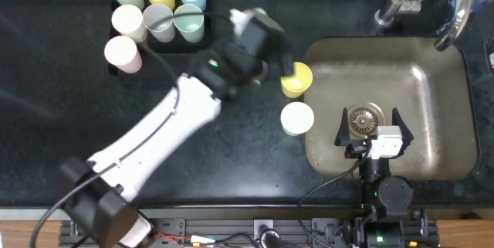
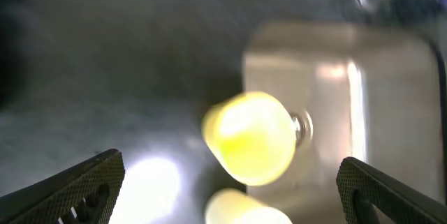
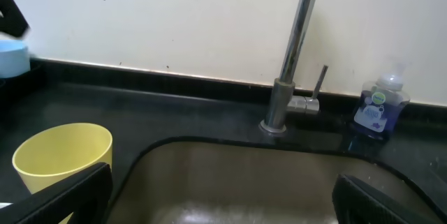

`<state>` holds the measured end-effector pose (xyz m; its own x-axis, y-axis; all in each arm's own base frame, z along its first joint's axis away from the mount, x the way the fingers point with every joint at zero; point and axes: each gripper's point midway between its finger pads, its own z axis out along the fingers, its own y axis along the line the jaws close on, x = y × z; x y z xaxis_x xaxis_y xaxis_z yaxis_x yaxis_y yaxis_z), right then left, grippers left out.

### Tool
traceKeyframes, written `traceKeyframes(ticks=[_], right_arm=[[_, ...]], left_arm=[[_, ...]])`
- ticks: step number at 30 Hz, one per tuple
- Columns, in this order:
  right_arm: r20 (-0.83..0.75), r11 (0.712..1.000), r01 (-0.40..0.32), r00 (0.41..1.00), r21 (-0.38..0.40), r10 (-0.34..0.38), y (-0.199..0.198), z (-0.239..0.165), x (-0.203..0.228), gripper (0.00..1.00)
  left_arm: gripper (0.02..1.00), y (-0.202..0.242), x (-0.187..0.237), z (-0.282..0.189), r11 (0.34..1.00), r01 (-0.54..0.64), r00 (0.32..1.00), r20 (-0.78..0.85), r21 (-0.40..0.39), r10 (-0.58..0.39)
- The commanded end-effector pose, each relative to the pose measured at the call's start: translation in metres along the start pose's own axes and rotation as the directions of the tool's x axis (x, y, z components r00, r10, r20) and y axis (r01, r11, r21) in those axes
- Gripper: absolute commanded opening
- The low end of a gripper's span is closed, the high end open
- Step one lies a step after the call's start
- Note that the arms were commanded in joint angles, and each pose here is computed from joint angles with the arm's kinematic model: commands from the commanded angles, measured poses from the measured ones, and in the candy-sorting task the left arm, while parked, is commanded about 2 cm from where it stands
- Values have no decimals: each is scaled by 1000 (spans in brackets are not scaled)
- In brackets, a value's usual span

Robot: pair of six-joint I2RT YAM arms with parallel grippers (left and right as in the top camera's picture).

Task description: Store Cups

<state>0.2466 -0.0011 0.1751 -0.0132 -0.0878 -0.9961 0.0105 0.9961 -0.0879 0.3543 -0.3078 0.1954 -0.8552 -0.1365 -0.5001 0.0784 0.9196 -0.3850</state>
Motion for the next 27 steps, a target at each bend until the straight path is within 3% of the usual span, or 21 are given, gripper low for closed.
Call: traceKeyframes(ticks=[1, 5, 10, 27], right_arm=[[2, 1000, -1, 1000, -1, 1, 0, 0, 3, 996], [2, 1000, 0, 1000, -1, 0, 0, 0, 3, 996], [2, 1000, -1, 1000, -1, 1, 0, 0, 3, 996], [2, 1000, 0, 1000, -1, 0, 0, 0, 3, 996]], left_arm=[[1000, -1, 18, 4, 996, -82, 996, -32, -35, 81], [1000, 15, 34, 14, 989, -105, 990, -102, -103, 95], [1000, 23, 43, 31, 982, -132, 984, -141, -134, 113], [1000, 30, 56, 77, 980, -131, 979, -178, -148, 104]])
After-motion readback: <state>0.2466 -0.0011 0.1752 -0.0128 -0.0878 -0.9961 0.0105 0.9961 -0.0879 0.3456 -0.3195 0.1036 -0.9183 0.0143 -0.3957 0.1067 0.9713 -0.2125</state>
